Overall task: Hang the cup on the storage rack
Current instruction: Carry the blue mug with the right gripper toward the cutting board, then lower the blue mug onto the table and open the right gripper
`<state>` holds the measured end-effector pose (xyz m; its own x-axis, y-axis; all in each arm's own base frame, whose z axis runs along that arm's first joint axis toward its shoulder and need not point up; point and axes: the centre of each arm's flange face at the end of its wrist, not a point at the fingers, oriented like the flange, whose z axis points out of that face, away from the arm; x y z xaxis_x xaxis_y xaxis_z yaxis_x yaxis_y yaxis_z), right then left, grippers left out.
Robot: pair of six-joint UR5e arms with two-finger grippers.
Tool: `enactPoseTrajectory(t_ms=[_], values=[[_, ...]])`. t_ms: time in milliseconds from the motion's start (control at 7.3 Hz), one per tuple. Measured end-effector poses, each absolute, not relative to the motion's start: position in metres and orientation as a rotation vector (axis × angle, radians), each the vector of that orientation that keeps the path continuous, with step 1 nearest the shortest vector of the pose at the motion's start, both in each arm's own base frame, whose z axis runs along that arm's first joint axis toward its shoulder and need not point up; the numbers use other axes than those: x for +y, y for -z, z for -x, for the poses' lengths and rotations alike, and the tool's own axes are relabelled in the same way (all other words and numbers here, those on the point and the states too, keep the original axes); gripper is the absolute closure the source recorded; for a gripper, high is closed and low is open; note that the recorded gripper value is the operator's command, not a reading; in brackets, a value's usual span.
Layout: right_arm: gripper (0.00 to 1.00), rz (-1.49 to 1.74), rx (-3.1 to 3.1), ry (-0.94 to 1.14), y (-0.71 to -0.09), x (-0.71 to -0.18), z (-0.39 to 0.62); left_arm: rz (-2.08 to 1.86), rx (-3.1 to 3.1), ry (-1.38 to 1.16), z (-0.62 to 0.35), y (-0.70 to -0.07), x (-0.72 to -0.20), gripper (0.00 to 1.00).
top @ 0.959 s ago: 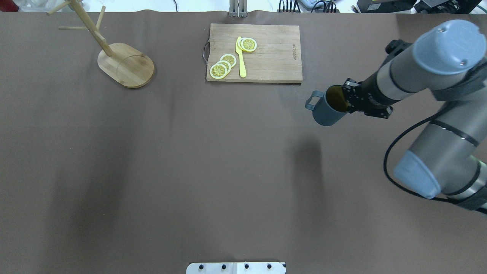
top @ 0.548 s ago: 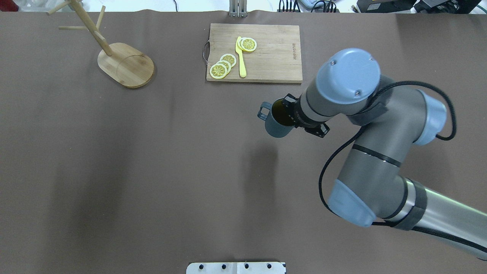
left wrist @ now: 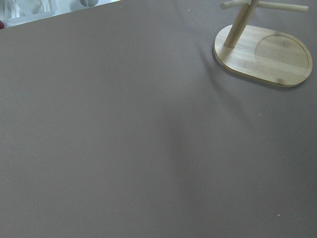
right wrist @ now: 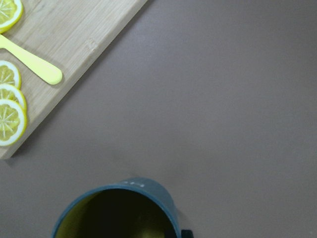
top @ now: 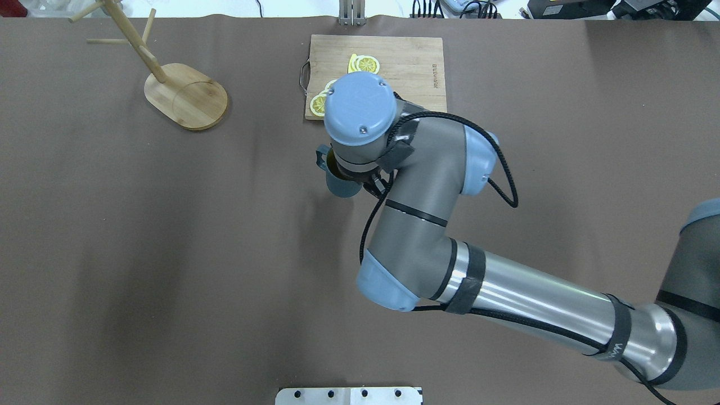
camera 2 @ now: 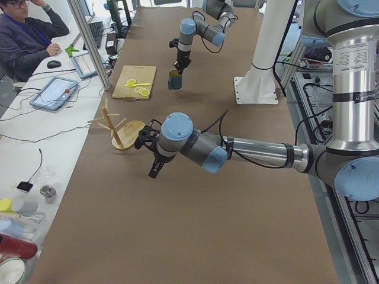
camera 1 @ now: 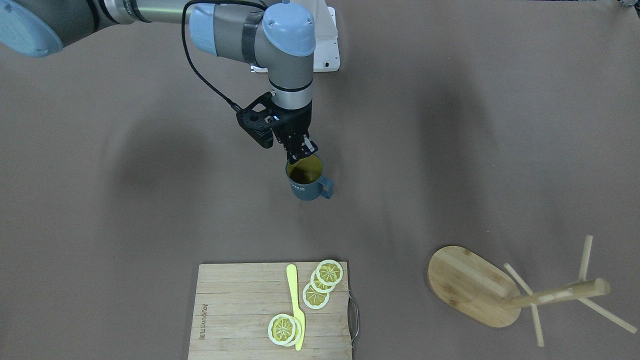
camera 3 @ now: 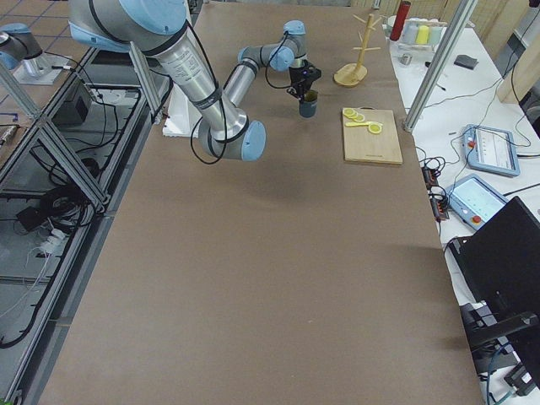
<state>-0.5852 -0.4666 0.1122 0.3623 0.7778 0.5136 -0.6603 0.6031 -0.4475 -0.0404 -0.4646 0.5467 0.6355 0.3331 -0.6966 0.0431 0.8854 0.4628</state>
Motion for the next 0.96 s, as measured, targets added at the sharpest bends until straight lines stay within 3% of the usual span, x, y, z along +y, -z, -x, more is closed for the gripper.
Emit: enactPoseTrajectory(t_ms=[685,822,959], values=[[1.0,0.194,-0.679,-0.972,-0.101,-0.473,0.638,-0.465,0.874,-0.171,0.04,-0.548,-0.463,0.01],[0.9,0.193,-0.677,-0.968,-0.102,-0.472,0.64,-0.465,0.874,-0.17,0.04,-0.548,-0.463,0.01],[0.48,0.189,-0.677,-0.955,-0.102,-0.472,0.64,-0.466,0.874,-0.17,0.04,-0.548,-0.463,0.01]])
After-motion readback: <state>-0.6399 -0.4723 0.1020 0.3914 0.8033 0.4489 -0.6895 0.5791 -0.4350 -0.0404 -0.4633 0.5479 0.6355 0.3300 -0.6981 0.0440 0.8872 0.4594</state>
